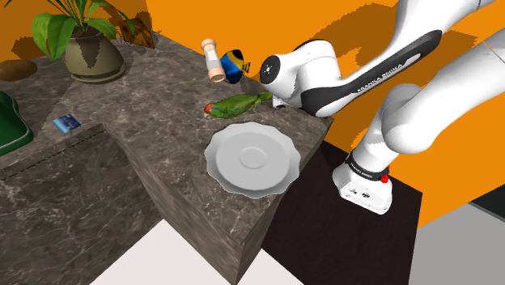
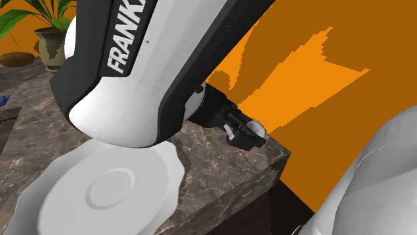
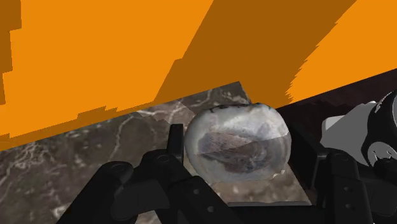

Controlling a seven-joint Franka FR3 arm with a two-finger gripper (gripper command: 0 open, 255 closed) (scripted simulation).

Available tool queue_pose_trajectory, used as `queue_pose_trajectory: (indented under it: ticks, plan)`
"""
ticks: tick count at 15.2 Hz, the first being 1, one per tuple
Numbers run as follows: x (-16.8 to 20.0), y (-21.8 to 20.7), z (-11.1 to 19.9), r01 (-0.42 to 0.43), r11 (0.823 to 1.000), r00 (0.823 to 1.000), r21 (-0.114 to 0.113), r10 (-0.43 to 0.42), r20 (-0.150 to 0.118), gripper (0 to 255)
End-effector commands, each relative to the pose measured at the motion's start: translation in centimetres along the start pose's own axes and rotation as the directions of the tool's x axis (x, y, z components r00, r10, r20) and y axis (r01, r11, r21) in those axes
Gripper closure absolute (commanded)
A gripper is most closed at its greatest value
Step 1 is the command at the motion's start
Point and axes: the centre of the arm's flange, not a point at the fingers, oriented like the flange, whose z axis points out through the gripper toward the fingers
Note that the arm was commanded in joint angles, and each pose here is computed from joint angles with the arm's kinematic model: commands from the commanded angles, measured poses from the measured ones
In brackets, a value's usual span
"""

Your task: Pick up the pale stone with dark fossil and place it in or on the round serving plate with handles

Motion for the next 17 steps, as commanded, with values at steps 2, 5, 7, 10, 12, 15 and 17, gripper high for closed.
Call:
queue_pose_trajectory:
  ticks: [2, 5, 7, 10, 12, 15, 17]
  plan:
    - [-1.3, 0.0, -1.1, 0.000, 1.000, 1.000, 0.000, 0.000, 0.000, 255]
    - [-2.6, -0.1, -2.1, 0.000, 1.000, 1.000, 0.000, 0.000, 0.000, 255]
    - [-3.4, -0.1, -2.7, 0.000, 1.000, 1.000, 0.000, 0.000, 0.000, 255]
    - [-3.1, -0.2, -4.1, 0.000, 1.000, 1.000, 0.000, 0.000, 0.000, 255]
    - [-1.5, -0.6, -6.2, 0.000, 1.000, 1.000, 0.000, 0.000, 0.000, 255]
    - [0.8, -1.0, -9.4, 0.000, 1.000, 1.000, 0.000, 0.000, 0.000, 255]
    - [2.3, -1.4, -11.5, 0.000, 1.000, 1.000, 0.000, 0.000, 0.000, 255]
